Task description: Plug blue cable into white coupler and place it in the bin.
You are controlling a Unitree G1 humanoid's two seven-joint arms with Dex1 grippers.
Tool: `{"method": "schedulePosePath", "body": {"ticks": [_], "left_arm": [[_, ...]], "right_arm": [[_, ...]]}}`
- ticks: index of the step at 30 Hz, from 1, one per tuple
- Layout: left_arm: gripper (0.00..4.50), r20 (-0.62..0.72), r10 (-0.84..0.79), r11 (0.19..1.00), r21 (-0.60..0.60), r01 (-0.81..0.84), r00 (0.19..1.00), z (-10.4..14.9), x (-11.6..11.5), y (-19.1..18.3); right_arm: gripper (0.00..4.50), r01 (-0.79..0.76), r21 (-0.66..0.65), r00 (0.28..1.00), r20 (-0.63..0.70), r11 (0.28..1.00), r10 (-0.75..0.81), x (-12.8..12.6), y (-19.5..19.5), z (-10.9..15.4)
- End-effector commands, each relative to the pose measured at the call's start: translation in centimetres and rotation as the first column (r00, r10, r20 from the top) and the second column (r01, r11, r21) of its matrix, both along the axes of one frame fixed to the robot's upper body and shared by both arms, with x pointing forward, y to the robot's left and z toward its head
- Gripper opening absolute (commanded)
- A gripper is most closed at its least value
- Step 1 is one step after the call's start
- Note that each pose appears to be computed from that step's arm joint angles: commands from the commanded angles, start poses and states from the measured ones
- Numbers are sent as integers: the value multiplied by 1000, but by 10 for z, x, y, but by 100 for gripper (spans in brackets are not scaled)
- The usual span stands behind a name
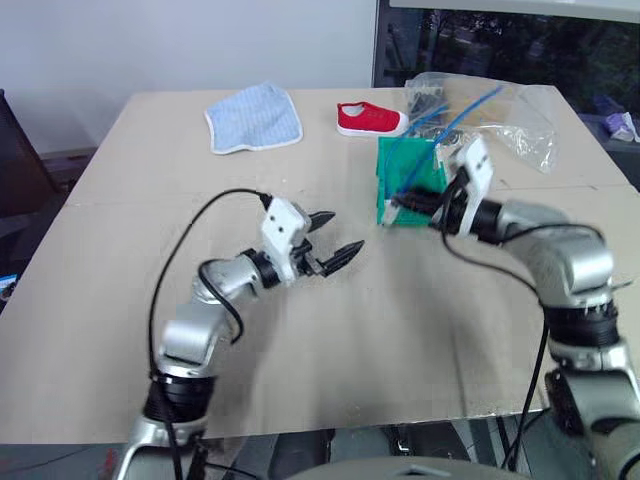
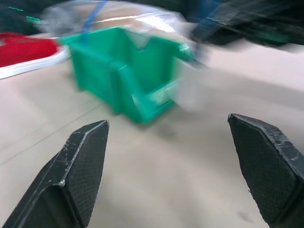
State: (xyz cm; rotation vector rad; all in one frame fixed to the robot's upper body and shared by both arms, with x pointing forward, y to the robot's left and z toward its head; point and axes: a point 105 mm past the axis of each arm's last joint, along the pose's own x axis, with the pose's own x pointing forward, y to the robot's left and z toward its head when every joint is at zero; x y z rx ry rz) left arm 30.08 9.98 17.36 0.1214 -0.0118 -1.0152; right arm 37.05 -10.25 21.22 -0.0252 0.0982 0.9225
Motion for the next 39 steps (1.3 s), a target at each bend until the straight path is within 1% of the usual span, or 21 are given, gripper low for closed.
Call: {"method": "schedulePosePath", "body": {"ticks": [1,6,8,9,10,13,14,15,16,17,19,20,21,23,25,28,29,30,32,35,39], "left_arm": [[409,14,-78,997,-17,78,997,35,-4,-3],[409,13,-62,997,-41,62,998,65,6,-5],[415,14,-49,998,-40,49,999,73,10,-7],[415,21,-39,999,-26,40,999,74,11,-8],[415,28,-30,1000,-10,30,999,75,12,-8],[415,36,3,1000,6,-3,999,75,16,-5],[415,35,7,1000,9,-7,999,74,16,-4],[415,32,9,1000,12,-9,999,73,15,-4],[415,29,11,1000,15,-11,1000,70,13,-3],[415,30,12,1000,26,-13,999,67,10,-2],[415,35,18,999,41,-20,999,62,6,0],[415,43,39,998,49,-41,998,58,6,3],[415,49,68,996,61,-71,996,53,6,7],[415,44,128,988,86,-131,991,37,3,16],[415,40,176,978,105,-179,984,23,1,23],[415,16,216,971,101,-216,976,2,-9,30],[415,9,225,969,103,-225,974,-6,-13,32],[415,-2,232,967,105,-231,973,-13,-18,34],[415,-18,243,962,135,-238,970,-29,-25,37],[415,-45,254,958,150,-245,966,-45,-33,39],[415,-69,270,955,146,-258,960,-61,-42,41]], "right_arm": [[0,59,7,998,-23,998,-59,26,-17,9],[0,159,-28,987,-9,987,-159,65,-25,18],[75,223,-53,975,17,973,-222,79,-31,20],[128,278,-56,960,54,959,-275,86,-38,24],[147,319,-56,946,84,946,-314,90,-43,28],[262,416,-23,900,154,909,-408,95,-63,43],[273,445,-5,883,169,896,-437,97,-70,46],[326,456,5,875,183,890,-449,96,-77,48],[360,454,9,873,196,891,-446,93,-83,48],[394,435,8,882,199,901,-427,86,-89,46],[394,395,4,901,196,919,-388,73,-96,39],[394,361,-2,913,202,933,-353,61,-98,34],[394,325,-14,926,208,946,-315,47,-100,27],[394,216,-27,950,235,976,-204,8,-97,8],[394,160,-17,963,221,987,-152,-23,-96,-8],[394,100,-54,987,129,994,-92,-64,-103,-45],[435,83,-65,995,63,994,-79,-78,-107,-60],[448,72,-75,997,24,995,-71,-88,-111,-71],[449,67,-85,997,-23,994,-70,-104,-117,-86],[449,73,-130,996,-31,989,-78,-116,-123,-102],[449,131,-142,991,34,981,-127,-116,-132,-109]]}}
